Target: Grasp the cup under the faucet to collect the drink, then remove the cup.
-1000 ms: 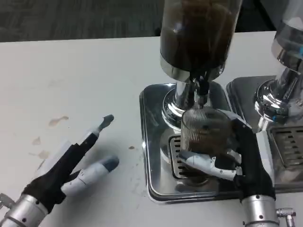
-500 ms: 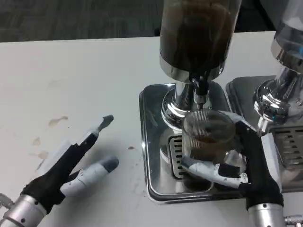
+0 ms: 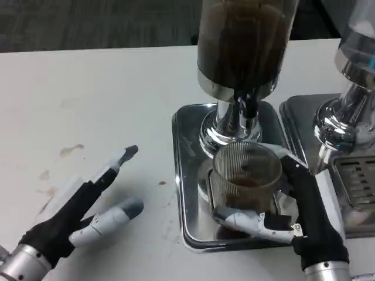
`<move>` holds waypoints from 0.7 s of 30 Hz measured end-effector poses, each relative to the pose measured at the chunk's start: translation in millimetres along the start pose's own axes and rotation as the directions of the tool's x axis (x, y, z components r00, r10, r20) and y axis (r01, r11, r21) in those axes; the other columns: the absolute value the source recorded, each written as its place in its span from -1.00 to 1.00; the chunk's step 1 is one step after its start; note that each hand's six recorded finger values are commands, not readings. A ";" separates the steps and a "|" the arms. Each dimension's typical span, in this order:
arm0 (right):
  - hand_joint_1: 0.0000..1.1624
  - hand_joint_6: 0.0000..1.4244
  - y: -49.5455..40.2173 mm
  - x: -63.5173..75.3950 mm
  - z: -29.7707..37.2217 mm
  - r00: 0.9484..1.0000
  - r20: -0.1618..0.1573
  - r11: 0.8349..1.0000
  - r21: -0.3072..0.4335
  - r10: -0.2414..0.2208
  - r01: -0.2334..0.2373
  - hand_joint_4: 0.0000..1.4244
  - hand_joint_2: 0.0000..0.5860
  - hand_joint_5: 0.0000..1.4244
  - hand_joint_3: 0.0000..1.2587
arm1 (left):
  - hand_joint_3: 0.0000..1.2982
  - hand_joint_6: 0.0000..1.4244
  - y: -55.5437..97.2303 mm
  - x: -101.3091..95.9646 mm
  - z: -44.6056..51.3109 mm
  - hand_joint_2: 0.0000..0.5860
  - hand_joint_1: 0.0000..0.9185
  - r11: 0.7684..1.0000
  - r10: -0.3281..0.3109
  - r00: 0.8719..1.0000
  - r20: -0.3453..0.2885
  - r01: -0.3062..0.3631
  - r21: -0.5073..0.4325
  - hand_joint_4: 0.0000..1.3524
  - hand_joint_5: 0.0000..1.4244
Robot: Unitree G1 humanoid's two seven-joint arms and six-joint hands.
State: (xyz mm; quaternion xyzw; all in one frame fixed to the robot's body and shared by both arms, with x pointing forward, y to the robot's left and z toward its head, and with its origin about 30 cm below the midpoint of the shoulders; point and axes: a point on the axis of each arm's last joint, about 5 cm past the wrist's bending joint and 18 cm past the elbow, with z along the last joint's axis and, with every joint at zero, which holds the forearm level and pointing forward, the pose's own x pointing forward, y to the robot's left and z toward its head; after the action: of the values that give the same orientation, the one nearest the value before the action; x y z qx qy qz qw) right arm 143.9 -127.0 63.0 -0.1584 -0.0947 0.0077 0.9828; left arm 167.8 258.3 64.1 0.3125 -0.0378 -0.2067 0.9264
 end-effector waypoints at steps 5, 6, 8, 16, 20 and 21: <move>0.69 0.81 -2.8 -0.7 7.6 0.999 0.038 1.000 0.003 0.007 -0.007 0.28 -0.19 0.38 0.37 | -1.00 -1.00 6.8 -6.4 3.7 -0.76 -1.00 0.999 -0.010 1.000 0.010 0.010 0.044 -1.00 -1.00; 0.69 0.81 -3.4 -1.0 8.7 0.999 0.043 1.000 0.002 0.012 -0.012 0.28 -0.19 0.38 0.37 | -1.00 -1.00 8.9 -8.1 4.9 -0.76 -1.00 0.998 -0.018 1.000 0.012 0.018 0.064 -1.00 -1.00; 0.69 0.81 -4.1 -2.0 8.8 0.999 0.044 1.000 -0.001 0.026 -0.026 0.28 -0.19 0.38 0.37 | -1.00 -1.00 12.5 -10.6 7.0 -0.76 -1.00 0.995 -0.029 1.000 0.013 0.027 0.099 -1.00 -1.00; 0.68 0.83 -8.0 -7.9 11.5 0.997 0.052 0.998 -0.002 0.057 -0.057 0.30 -0.19 0.39 0.37 | -1.00 -1.00 17.5 -29.5 20.2 -0.76 -1.00 0.964 -0.080 0.996 0.035 0.068 0.257 -1.00 -1.00; 0.68 0.85 -12.8 -8.0 15.2 0.994 0.077 0.997 -0.001 0.075 -0.075 0.31 -0.19 0.39 0.37 | -1.00 -1.00 12.0 -41.9 21.6 -0.75 -1.00 0.945 -0.089 0.996 0.015 0.080 0.318 -1.00 -1.00; 0.68 0.85 -13.2 -8.1 15.3 0.994 0.078 0.997 -0.002 0.079 -0.079 0.31 -0.19 0.39 0.37 | -1.00 -1.00 10.9 -43.2 21.4 -0.75 -1.00 0.943 -0.093 0.996 0.010 0.085 0.322 -1.00 -1.00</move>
State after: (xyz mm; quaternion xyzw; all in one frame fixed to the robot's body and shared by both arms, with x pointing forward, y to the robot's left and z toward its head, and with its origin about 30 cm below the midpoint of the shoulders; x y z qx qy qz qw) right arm 132.8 -135.1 79.8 -0.1613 -0.1267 0.0528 0.9773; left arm 128.1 271.7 90.4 0.4580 -0.0684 -0.2432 0.8523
